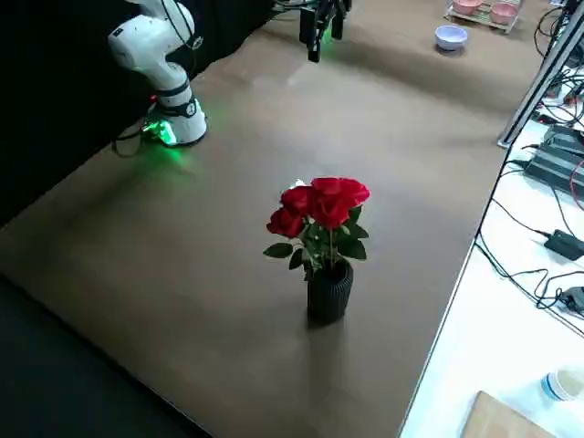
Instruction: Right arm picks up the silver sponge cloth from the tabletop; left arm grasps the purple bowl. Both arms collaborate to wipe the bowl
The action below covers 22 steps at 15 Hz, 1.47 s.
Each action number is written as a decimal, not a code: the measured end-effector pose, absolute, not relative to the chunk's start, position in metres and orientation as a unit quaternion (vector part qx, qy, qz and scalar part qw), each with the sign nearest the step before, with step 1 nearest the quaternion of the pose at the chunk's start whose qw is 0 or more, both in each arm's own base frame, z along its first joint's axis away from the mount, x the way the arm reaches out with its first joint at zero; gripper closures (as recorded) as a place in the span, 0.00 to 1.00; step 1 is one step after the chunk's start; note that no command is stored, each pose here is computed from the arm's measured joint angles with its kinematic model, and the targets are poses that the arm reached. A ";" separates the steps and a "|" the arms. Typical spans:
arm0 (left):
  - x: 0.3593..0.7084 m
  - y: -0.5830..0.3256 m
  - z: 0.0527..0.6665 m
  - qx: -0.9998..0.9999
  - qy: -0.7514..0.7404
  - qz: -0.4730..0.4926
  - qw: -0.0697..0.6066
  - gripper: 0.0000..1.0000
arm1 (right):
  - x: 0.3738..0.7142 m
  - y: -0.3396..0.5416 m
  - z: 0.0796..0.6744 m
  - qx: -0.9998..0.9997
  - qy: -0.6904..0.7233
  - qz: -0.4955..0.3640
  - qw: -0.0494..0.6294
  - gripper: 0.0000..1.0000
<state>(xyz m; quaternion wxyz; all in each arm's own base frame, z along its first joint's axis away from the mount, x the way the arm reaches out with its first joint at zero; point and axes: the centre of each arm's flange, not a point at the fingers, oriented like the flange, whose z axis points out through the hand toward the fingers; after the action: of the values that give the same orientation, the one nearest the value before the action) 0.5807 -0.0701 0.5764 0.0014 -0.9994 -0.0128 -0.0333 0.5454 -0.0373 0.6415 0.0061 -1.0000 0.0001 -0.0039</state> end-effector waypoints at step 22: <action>0.614 -0.005 0.341 -0.999 -0.025 -0.033 -0.014 0.00 | 0.617 0.000 0.437 -0.992 -0.025 0.127 0.013 0.00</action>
<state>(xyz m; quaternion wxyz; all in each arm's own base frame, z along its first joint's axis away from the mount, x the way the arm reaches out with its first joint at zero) 0.6144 -0.0047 0.3413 -0.0137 -0.9990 -0.0254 -0.0335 0.6167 -0.0002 0.4374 0.0134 -0.9915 -0.0254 0.1267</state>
